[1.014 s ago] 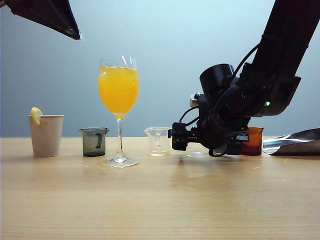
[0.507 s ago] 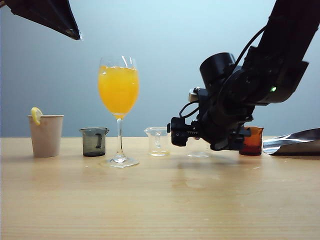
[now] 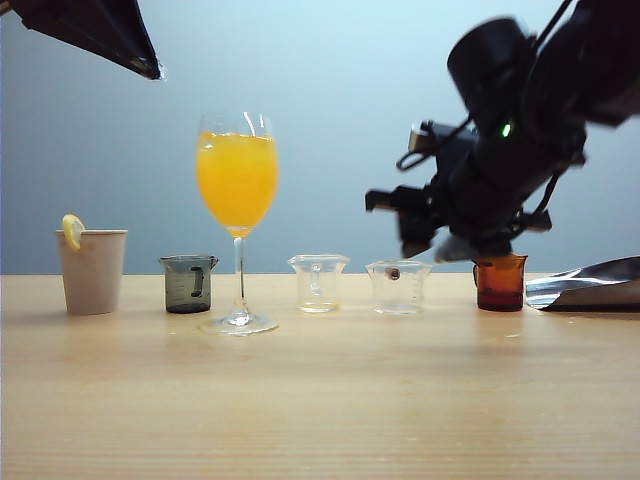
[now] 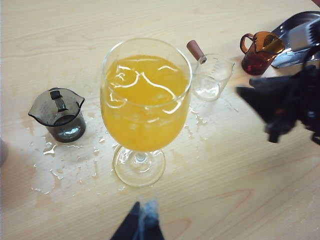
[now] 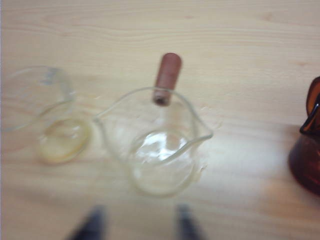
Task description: Pick up the third measuring cup from the left, pour the pineapple juice inside into the goblet, and finally put the measuring cup back in its original place.
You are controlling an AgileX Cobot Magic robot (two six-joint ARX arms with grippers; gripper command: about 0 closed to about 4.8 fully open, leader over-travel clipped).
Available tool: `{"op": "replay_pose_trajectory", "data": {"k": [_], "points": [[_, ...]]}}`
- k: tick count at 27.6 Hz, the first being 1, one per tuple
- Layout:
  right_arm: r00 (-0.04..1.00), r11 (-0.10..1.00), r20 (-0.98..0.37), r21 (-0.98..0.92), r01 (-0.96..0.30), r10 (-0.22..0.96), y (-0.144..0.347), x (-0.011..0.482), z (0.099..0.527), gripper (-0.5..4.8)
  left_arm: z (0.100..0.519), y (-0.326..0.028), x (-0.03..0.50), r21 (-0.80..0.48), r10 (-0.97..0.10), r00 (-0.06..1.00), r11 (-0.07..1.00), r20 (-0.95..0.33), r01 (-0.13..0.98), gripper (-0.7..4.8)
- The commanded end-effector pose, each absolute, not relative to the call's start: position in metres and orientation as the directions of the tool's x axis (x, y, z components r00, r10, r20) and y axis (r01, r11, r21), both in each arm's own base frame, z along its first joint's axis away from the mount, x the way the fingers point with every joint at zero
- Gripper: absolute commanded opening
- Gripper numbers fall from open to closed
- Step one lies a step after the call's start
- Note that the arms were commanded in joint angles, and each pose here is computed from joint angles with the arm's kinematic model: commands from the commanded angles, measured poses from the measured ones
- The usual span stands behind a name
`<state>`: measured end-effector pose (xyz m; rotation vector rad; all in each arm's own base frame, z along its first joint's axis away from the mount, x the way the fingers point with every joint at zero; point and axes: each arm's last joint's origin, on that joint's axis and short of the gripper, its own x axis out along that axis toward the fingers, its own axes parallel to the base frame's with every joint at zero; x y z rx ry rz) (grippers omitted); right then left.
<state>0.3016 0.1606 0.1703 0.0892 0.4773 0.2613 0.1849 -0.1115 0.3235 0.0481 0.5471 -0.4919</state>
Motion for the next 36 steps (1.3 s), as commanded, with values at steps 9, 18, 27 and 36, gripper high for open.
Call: {"op": "replay_pose_trajectory", "data": {"k": [9,18,27,36], "points": [[0.796,0.917,-0.463,0.111,-0.383,0.389,0.131,0.239,0.259,-0.08,0.326,-0.112,0.185,-0.083,-0.441,0.749,0.882,-0.495,0.464,-0.05],[0.818,0.913,-0.414,0.097,-0.396,0.399,0.094,0.173,0.305,-0.08,0.329,-0.113,0.187,-0.093,-0.449,0.762,0.882,-0.467,0.463,-0.05],[0.864,0.921,-0.32,0.092,-0.38,0.388,0.051,0.097,0.319,-0.08,0.326,-0.115,0.18,-0.238,-0.589,0.639,0.799,-0.495,0.552,-0.06],[0.924,0.931,-0.159,0.174,-0.321,0.349,0.025,0.053,0.278,-0.08,0.345,-0.086,0.128,-0.205,-0.541,0.685,0.834,-0.488,0.512,-0.06]]}}
